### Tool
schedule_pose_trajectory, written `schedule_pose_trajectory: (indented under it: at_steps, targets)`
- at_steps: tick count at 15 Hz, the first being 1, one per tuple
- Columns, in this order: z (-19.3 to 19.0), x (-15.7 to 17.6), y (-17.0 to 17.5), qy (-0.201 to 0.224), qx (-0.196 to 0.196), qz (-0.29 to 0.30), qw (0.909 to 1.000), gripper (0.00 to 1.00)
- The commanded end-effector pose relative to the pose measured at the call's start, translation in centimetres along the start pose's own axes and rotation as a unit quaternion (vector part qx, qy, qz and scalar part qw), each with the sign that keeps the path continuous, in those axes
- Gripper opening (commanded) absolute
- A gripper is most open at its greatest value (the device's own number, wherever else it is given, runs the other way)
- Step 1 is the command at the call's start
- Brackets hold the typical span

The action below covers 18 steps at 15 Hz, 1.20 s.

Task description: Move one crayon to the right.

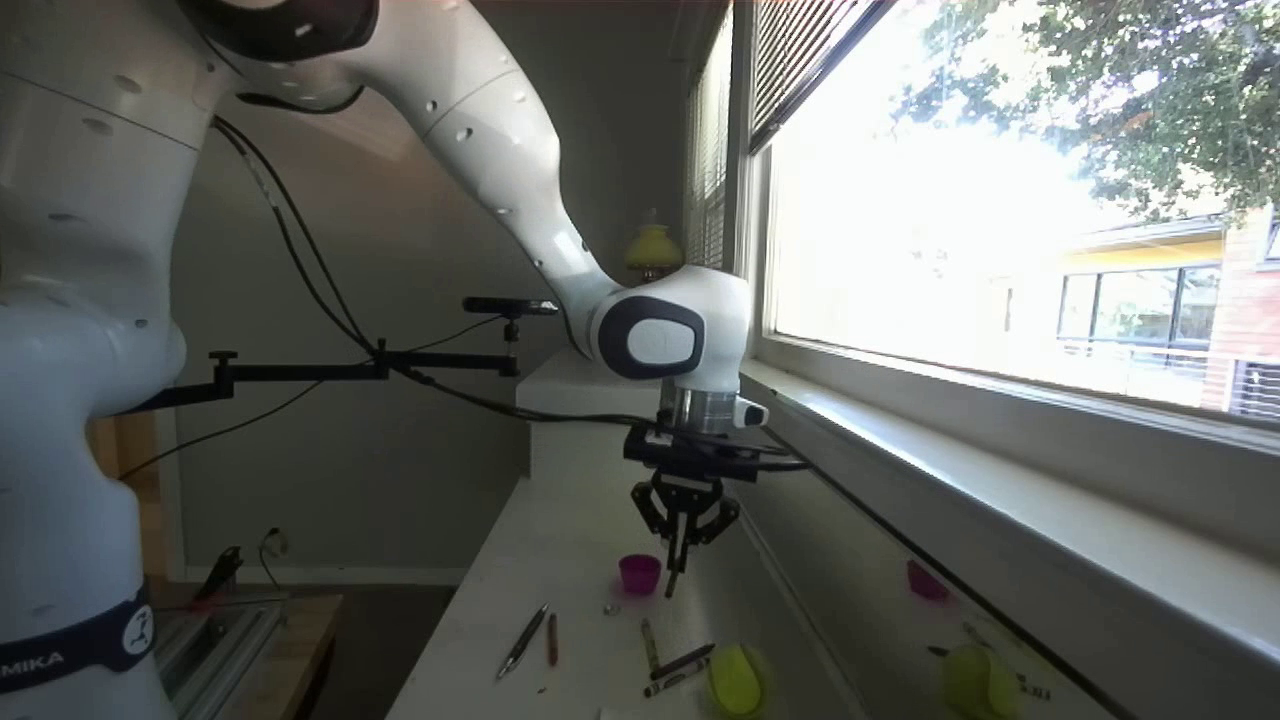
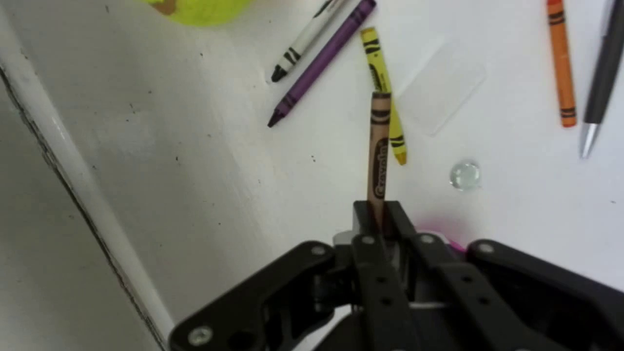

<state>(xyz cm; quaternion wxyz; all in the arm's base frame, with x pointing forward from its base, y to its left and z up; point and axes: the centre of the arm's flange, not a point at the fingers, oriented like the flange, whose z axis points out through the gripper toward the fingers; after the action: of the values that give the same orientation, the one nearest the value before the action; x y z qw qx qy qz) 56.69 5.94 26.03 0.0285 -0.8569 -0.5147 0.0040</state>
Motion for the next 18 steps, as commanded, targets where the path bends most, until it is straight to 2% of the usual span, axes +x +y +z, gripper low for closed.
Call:
schedule_pose_trajectory:
  at_steps: [1, 3, 7, 13, 18]
  targets:
    - [-3.9, -1.1, -0.2, 0.027, 0.06, 0.069, 0.9954, 0.02]
    - [-4.7, -2.0, -0.7, 0.045, 0.076, 0.116, 0.9893, 0.02]
    - [-6.0, -4.2, -1.5, 0.049, 0.062, 0.191, 0.9783, 0.02]
    - [-6.3, -7.6, -3.4, 0.019, 0.043, 0.275, 0.9602, 0.02]
    - [-5.5, -10.6, -6.3, -0.012, 0.017, 0.344, 0.9387, 0.02]
